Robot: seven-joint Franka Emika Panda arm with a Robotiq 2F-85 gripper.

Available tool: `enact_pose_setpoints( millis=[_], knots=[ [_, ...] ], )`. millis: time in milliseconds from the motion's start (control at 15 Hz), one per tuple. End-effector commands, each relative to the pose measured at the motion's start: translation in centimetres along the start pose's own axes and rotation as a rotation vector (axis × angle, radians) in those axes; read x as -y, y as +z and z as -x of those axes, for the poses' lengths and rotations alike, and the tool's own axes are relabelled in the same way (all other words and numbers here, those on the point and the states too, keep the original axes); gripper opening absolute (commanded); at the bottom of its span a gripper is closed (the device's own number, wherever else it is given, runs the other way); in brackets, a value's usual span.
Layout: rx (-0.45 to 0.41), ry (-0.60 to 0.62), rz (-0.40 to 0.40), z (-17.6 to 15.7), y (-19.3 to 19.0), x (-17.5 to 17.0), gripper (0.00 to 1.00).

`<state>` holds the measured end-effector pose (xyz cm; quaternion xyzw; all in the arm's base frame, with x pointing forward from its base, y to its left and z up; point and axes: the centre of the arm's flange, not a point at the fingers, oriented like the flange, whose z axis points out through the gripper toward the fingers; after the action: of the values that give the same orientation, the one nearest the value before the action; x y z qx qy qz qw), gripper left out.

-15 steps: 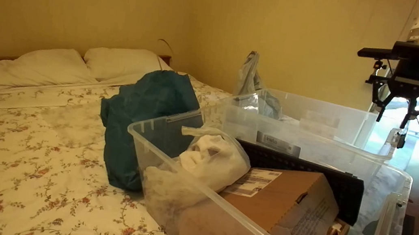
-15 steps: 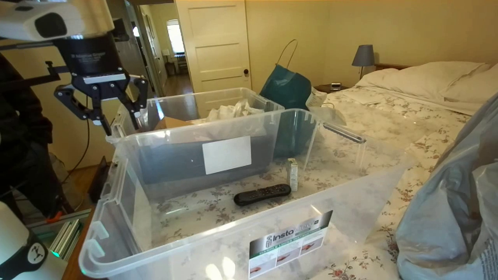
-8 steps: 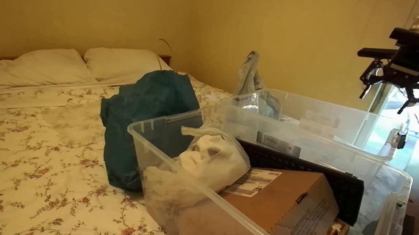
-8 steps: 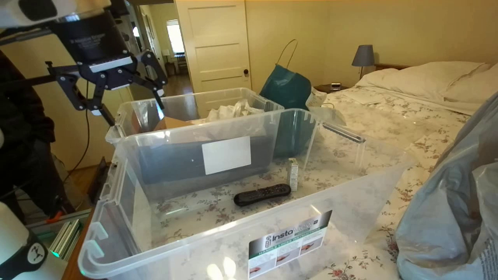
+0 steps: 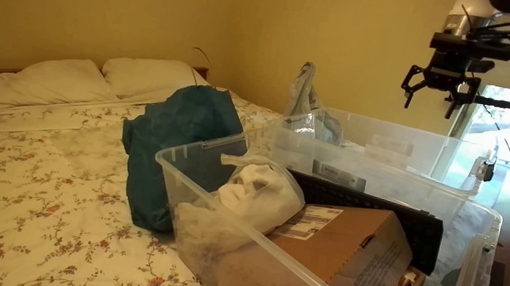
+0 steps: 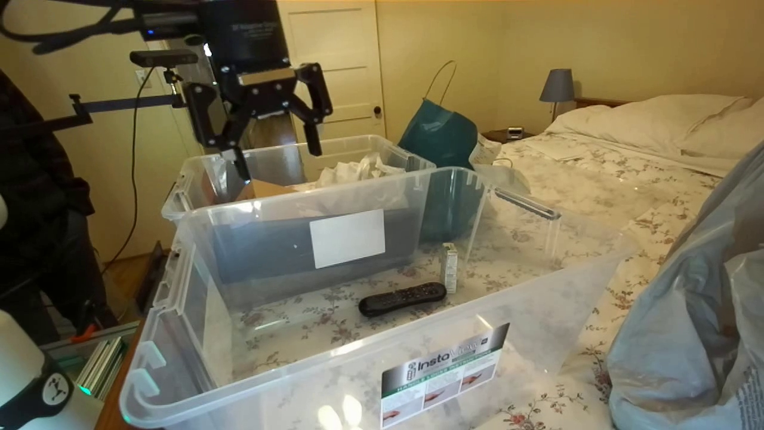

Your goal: Pull the right container closer to the edge, remove a plastic bag from the right container and put it in the left container

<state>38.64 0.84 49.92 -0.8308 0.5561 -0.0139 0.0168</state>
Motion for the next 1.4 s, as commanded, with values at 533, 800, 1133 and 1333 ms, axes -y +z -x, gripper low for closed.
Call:
enact_pose_setpoints(
  millis=[533,800,1133,1333],
  knots=[
    [-0.043,-0.313,0.128,-6.7,2.3,8.1,1.0],
    [-0.211,-0.459,0.189,-8.3,4.8,12.1,1.0],
    [-0.193,-0.534,0.308,-8.7,8.9,16.4,1.0],
    [-0.289,-0.507,0.329,-10.2,13.0,18.9,1.0]
  ],
)
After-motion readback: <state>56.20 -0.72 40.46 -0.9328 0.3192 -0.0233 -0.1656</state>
